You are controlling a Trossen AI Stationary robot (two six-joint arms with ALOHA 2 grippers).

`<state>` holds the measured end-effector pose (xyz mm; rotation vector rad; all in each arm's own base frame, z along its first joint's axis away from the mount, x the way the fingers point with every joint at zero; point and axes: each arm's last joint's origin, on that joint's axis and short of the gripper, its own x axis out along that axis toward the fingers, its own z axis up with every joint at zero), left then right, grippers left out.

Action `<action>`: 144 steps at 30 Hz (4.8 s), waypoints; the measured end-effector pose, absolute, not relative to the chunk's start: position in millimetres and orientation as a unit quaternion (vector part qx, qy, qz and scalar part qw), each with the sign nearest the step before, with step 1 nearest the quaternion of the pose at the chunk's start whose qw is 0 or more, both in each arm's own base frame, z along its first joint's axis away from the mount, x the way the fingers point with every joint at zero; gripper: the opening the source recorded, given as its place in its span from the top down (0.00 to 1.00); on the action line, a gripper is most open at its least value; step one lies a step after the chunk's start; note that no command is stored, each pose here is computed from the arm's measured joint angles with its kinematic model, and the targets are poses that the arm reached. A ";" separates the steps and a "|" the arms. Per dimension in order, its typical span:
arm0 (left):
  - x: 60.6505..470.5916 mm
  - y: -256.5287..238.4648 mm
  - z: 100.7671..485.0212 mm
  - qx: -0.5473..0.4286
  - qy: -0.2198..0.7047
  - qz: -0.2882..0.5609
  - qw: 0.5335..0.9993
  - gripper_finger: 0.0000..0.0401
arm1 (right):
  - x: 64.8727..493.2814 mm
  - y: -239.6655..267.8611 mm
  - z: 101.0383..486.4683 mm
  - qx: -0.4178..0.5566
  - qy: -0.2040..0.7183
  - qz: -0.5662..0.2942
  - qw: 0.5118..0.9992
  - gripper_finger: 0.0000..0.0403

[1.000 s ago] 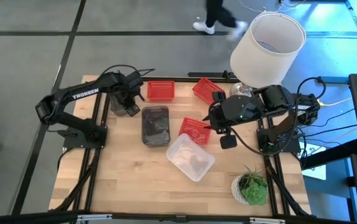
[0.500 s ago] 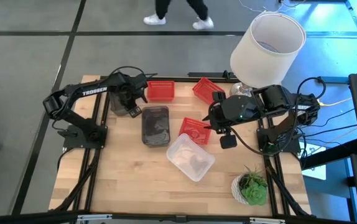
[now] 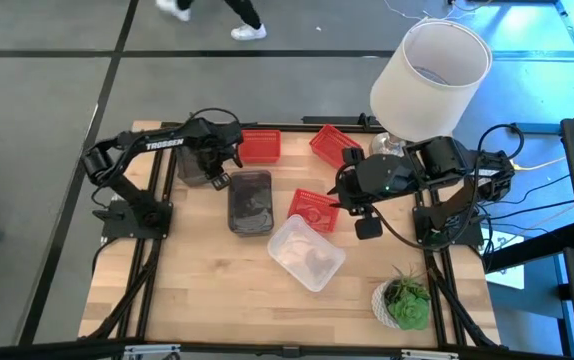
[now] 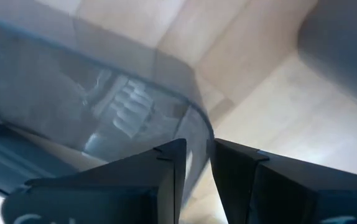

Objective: Stack baskets by color
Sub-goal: Stack the top black bin on the bottom black bins

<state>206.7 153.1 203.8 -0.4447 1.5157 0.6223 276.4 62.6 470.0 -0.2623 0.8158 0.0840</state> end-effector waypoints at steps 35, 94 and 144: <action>182.5 39.2 287.0 0.020 0.754 0.155 0.637 1.00 | 274.4 62.1 461.4 -0.155 0.428 0.053 0.889 0.72; 287.4 -96.1 285.2 0.502 0.608 0.165 0.592 1.00 | 376.3 18.0 427.8 -0.085 0.292 -0.292 0.907 0.72; 295.6 -100.6 325.8 0.672 0.595 -0.135 0.421 1.00 | 380.9 7.6 398.3 -0.236 0.440 -0.112 0.859 0.72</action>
